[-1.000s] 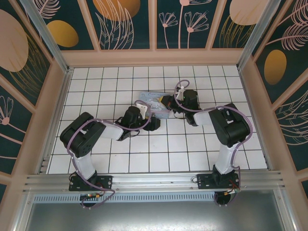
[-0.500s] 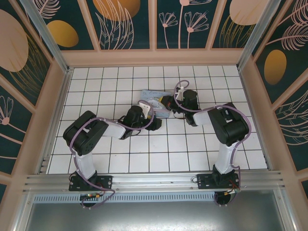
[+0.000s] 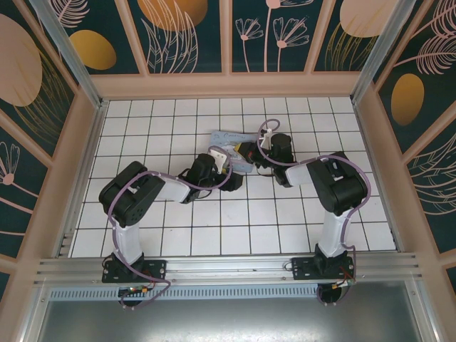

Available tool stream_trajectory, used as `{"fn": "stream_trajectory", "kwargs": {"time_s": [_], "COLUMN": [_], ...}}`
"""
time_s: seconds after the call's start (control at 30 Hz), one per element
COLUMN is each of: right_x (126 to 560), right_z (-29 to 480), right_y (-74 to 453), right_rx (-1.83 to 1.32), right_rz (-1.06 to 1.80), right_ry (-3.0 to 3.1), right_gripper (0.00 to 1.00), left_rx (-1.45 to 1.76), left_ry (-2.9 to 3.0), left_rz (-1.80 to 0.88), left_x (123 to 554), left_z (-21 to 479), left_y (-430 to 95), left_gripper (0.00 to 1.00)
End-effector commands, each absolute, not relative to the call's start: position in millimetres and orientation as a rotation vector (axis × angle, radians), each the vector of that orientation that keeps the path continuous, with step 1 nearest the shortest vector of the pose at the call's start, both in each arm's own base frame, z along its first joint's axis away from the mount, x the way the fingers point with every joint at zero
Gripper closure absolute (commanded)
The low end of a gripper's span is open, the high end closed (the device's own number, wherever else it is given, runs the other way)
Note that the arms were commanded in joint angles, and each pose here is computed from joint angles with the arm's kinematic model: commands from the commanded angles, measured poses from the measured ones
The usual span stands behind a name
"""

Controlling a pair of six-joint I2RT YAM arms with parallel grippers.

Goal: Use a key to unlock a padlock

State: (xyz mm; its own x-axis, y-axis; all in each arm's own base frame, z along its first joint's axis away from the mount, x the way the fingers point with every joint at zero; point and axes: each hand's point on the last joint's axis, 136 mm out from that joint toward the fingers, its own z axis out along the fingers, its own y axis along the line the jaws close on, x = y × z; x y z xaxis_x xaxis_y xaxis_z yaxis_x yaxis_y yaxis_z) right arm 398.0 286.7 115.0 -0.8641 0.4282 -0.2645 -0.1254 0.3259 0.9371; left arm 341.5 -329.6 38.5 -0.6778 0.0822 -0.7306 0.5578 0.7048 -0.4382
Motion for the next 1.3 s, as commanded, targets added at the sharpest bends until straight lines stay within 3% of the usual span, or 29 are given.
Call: {"fn": "stream_trajectory", "kwargs": {"time_s": [0.0, 0.43, 1.27], "right_x": [401, 399, 397], "right_z": [112, 108, 108], "right_y": [289, 289, 288], "right_rx": [0.266, 0.274, 0.283], "right_rz": [1.583, 1.584, 1.607], "right_ry": [2.12, 2.128, 2.112], "right_gripper": [1.0, 1.0, 1.0], "left_rx": [0.537, 0.503, 0.116], "left_ry": [2.187, 2.143, 2.036], "left_rz": [-0.933, -1.114, -1.334], "left_x": [336, 330, 336], "left_z": [40, 56, 79], "left_y": [-344, -360, -350], "left_gripper": [0.13, 0.12, 0.12]}}
